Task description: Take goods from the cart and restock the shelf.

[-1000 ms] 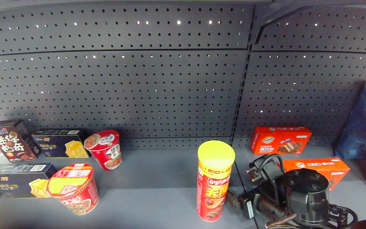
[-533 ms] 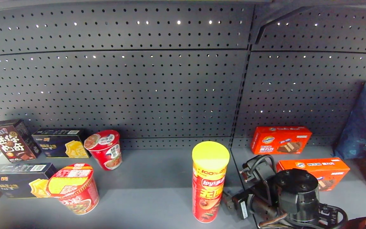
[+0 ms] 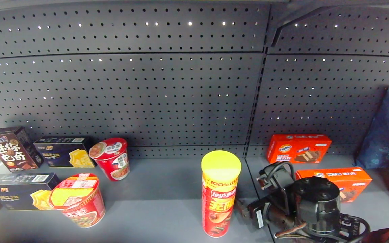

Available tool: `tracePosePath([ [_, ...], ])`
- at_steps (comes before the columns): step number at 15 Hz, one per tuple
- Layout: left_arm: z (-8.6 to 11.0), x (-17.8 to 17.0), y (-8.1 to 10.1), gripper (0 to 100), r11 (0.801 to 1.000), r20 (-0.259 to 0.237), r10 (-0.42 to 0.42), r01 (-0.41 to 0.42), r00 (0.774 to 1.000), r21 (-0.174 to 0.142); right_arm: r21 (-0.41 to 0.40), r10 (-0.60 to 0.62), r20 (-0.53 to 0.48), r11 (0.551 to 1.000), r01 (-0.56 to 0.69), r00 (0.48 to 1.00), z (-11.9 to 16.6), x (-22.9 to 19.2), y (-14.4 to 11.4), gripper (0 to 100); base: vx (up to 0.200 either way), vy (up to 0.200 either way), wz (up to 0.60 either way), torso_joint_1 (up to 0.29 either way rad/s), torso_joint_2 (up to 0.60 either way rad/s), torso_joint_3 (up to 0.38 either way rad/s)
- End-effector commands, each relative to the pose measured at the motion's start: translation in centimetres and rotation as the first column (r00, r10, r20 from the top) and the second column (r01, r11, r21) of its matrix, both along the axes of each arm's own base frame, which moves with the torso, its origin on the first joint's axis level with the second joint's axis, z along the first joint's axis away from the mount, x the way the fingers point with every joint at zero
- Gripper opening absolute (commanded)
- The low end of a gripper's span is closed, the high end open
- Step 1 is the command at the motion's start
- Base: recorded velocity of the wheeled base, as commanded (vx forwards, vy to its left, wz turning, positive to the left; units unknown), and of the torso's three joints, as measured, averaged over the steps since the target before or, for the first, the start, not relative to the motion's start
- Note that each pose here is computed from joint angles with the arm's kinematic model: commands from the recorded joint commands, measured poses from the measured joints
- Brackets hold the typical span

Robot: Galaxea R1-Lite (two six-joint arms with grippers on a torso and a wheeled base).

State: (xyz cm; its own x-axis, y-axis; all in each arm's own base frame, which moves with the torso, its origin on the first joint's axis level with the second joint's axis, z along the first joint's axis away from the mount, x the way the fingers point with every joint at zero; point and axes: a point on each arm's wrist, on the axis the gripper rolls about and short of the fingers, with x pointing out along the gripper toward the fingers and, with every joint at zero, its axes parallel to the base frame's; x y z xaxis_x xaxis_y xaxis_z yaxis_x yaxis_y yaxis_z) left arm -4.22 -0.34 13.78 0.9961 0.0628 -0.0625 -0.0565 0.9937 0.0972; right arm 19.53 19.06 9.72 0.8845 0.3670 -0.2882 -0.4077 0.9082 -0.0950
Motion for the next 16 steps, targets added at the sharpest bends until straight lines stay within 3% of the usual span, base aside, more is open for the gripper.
tracePosePath([
  [1, 3.9, -0.2, 0.0, 0, 0.996, 0.053, -0.092, 0.092, 0.994, 0.006, 0.083, -0.031, 0.081, 0.996, 0.025, 0.996, 3.2, -0.8, -1.7, 100, 0.0, 0.0, 0.0, 0.0, 0.0, 0.0],
  [3, 6.8, 1.0, -0.2, 0, 0.974, 0.034, -0.228, 0.228, 0.973, 0.0, 0.097, -0.036, 0.104, 0.995, 0.026, 0.994, 4.6, -2.0, -3.0, 100, 0.0, 0.0, 0.0, 0.0, 0.0, 0.0],
  [5, 9.3, 3.5, -0.3, 0, 0.953, 0.017, -0.302, 0.302, 0.953, -0.008, 0.088, -0.029, 0.095, 0.996, 0.021, 0.995, 6.1, -3.1, -4.0, 100, 0.0, 0.0, 0.0, 0.0, 0.0, 0.0],
  [7, 11.2, 8.5, -0.3, 0, 0.924, 0.014, -0.382, 0.383, 0.924, -0.012, 0.095, -0.023, 0.102, 0.995, 0.014, 0.995, 7.1, -3.9, -4.6, 100, 0.0, 0.0, 0.0, 0.0, 0.0, 0.0],
  [8, 11.3, 9.8, -0.4, 0, 0.91, 0.008, -0.413, 0.413, 0.911, -0.018, 0.101, -0.026, 0.106, 0.995, 0.015, 0.994, 7.3, -4.0, -4.7, 100, 0.0, 0.0, 0.0, 0.0, 0.0, 0.0],
  [9, 10.8, 12.5, -0.8, 0, 0.866, -0.046, -0.499, 0.497, 0.865, -0.051, 0.106, -0.046, 0.112, 0.994, 0.034, 0.993, 7.3, -3.9, -4.7, 100, 0.0, 0.0, 0.0, 0.0, 0.0, 0.0],
  [10, 10.5, 14.5, -1.2, 0, 0.842, -0.071, -0.539, 0.535, 0.839, -0.068, 0.11, -0.053, 0.117, 0.993, 0.04, 0.992, 7.5, -3.9, -4.7, 100, 0.0, 0.0, 0.0, 0.0, 0.0, 0.0],
  [12, 9.7, 18.8, -2.5, 0, 0.8, -0.091, -0.599, 0.594, 0.795, -0.082, 0.117, -0.064, 0.121, 0.992, 0.05, 0.991, 7.6, -3.6, -4.8, 100, 0.0, 0.0, 0.0, 0.0, 0.0, 0.0],
  [14, 8.4, 22.3, -4.6, 0, 0.738, -0.1, -0.675, 0.668, 0.731, -0.099, 0.122, -0.062, 0.123, 0.991, 0.047, 0.99, 7.7, -3.5, -4.7, 100, 0.0, 0.0, 0.0, 0.0, 0.0, 0.0],
  [16, 6.7, 25.0, -6.3, 0, 0.703, -0.148, -0.711, 0.7, 0.688, -0.124, 0.116, -0.066, 0.118, 0.992, 0.052, 0.991, 7.5, -3.7, -5.0, 100, 0.0, 0.0, 0.0, 0.0, 0.0, 0.0],
])
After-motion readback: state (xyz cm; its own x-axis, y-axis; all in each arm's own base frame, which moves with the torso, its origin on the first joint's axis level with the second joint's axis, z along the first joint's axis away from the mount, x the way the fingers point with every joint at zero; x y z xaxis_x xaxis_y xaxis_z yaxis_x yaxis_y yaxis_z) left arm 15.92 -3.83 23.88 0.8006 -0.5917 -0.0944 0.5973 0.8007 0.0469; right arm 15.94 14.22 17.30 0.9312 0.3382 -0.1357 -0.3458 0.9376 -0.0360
